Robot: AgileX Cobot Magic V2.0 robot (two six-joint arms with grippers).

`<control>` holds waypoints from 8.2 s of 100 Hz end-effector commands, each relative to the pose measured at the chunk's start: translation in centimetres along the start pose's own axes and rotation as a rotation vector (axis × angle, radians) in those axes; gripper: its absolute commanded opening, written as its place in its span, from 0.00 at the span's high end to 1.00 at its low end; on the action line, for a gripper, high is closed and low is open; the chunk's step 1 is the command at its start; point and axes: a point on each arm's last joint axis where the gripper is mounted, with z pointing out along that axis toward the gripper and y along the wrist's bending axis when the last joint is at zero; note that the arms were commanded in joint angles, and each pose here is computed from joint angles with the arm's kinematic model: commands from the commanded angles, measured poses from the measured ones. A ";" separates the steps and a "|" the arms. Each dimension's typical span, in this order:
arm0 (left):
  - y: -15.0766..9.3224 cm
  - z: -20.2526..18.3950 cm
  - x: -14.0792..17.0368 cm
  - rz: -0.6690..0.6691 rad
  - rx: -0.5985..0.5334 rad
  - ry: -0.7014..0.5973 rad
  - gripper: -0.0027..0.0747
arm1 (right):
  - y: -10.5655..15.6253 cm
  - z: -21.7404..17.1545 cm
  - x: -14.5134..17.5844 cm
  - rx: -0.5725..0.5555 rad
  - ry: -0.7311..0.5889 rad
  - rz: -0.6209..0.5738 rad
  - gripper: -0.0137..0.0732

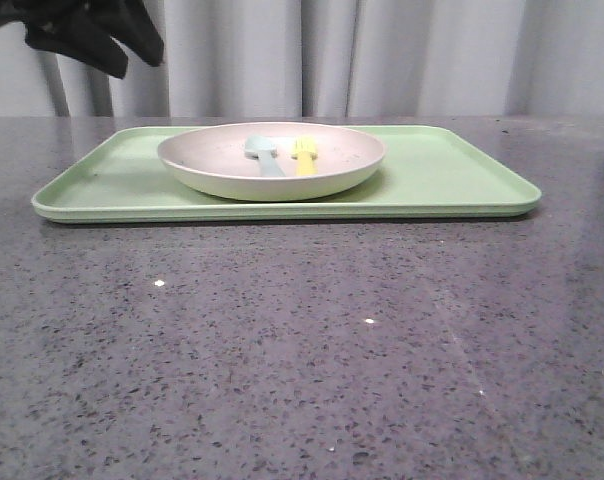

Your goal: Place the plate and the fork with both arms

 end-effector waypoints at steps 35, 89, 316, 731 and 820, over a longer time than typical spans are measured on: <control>-1.6 -10.0 1.6 0.128 -0.009 -0.209 0.61 | 2.2 0.2 -5.4 -0.077 -0.044 -0.034 0.23; -0.9 -14.2 7.1 0.147 -0.015 -0.264 0.61 | 11.2 7.2 -12.8 -0.221 0.127 -0.217 0.23; -1.2 -15.4 7.5 0.126 0.013 -0.297 0.61 | 21.2 26.0 -11.2 -0.182 0.457 -0.283 0.40; -0.9 -18.4 9.5 0.156 0.010 -0.463 0.73 | 6.5 5.3 -7.3 -0.168 0.050 -0.110 0.51; 0.7 -19.1 15.4 0.158 0.013 -0.477 0.99 | 1.4 -1.2 2.6 -0.228 -0.229 -0.117 0.92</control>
